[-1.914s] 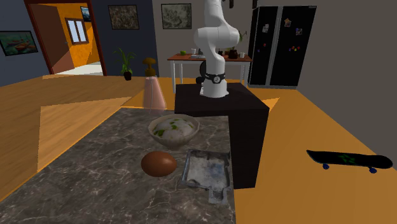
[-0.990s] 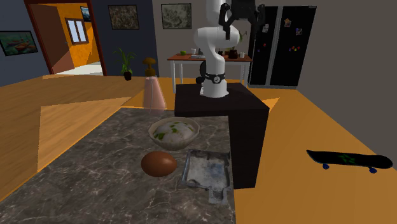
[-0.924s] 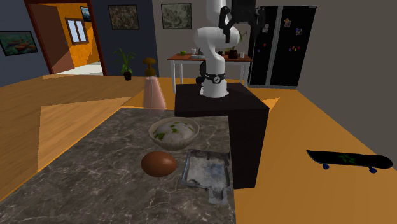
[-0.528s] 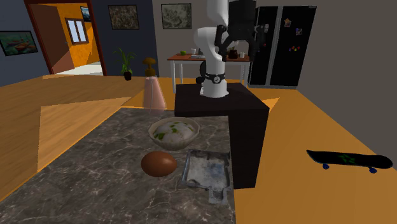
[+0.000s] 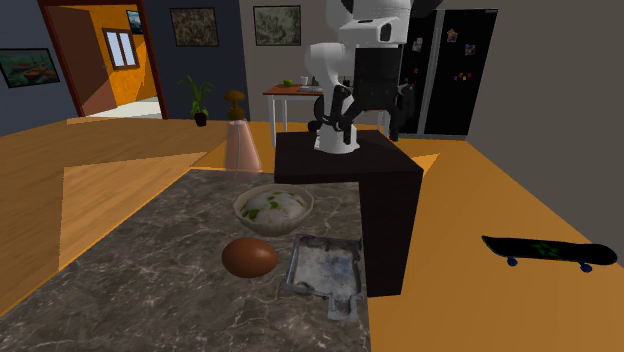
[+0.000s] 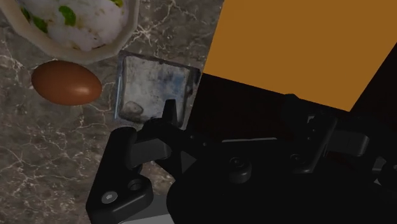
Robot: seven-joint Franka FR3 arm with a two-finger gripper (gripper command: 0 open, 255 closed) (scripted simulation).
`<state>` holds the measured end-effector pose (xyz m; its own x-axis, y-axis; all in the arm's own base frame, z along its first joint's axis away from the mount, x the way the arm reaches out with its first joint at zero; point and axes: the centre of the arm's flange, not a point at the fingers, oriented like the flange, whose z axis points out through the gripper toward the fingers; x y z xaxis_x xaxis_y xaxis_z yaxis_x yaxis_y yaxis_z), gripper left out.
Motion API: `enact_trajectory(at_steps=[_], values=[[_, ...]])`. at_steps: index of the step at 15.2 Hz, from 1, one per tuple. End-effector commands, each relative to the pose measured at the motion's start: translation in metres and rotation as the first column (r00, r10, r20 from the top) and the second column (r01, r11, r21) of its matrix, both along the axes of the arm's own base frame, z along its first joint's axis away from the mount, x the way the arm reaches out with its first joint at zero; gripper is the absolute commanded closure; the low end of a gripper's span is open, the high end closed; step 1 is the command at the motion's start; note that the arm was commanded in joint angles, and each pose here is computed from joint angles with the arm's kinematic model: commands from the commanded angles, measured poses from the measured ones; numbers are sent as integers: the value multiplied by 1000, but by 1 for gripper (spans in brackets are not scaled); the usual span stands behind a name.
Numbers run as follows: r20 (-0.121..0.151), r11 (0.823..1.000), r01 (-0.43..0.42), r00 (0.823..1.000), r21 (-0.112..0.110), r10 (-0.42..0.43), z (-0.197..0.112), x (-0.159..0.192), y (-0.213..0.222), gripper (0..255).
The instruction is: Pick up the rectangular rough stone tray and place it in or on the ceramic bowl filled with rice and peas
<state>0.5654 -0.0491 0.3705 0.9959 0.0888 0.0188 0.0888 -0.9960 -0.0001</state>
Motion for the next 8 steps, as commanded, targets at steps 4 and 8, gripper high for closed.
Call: enact_trajectory(at_steps=[4, 8], values=[[-15, 1000, 8, 1000, -2, -8, -47, 46, -17, 0], [-28, 1000, 14, 1000, -4, -14, -85, 82, -31, 0]])
